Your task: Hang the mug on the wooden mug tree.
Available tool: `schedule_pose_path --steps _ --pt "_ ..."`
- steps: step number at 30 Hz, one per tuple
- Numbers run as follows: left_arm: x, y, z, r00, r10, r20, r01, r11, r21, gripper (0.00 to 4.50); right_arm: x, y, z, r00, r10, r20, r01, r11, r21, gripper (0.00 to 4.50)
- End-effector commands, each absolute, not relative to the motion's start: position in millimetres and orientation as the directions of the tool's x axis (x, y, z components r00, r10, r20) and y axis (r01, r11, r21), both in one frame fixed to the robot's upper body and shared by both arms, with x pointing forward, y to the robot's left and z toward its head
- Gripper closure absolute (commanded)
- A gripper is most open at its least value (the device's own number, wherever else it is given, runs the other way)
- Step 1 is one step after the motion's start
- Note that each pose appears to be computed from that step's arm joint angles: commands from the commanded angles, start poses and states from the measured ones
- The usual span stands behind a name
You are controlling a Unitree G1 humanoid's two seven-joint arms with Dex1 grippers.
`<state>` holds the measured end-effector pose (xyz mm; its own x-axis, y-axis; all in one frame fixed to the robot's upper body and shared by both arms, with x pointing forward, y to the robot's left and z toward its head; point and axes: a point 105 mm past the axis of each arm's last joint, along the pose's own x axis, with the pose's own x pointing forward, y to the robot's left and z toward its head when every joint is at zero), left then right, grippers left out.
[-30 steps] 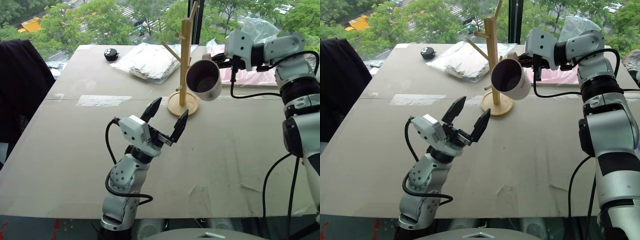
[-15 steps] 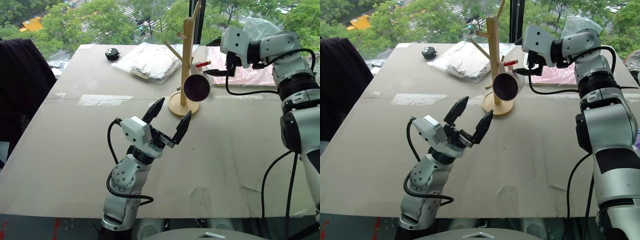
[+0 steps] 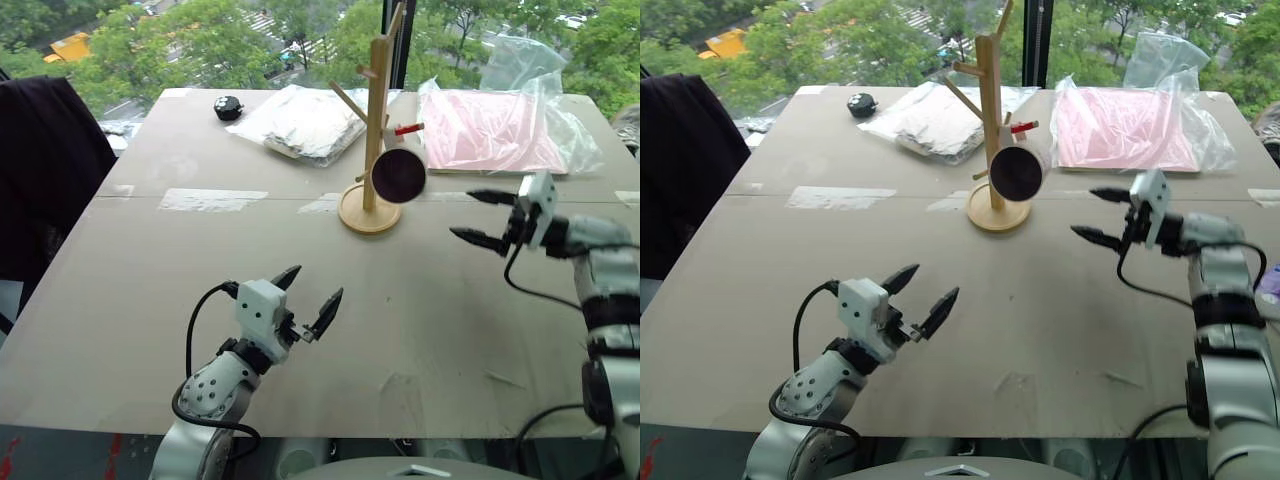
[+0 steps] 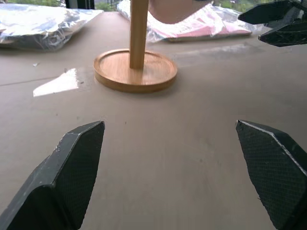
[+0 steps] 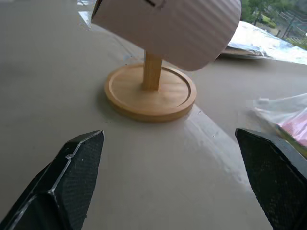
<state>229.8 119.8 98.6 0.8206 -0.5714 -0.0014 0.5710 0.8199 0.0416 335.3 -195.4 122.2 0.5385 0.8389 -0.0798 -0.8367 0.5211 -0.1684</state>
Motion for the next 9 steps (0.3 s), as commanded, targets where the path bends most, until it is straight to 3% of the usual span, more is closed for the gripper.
schedule_pose_path --steps 1,5,9 --pt "222 118 94 0.782 -0.621 -0.048 0.623 0.782 0.036 0.0 299 -198 122 0.606 0.795 0.015 -0.79 0.604 -0.109 0.07" --pt "216 123 78 0.734 -0.667 -0.126 0.678 0.732 0.071 0.0 256 -193 93 0.699 0.715 -0.028 -0.715 0.699 -0.009 0.07" --pt "223 131 78 0.754 -0.647 -0.116 0.655 0.753 0.062 0.0 246 -190 76 0.752 0.656 -0.063 -0.658 0.752 -0.017 0.07"
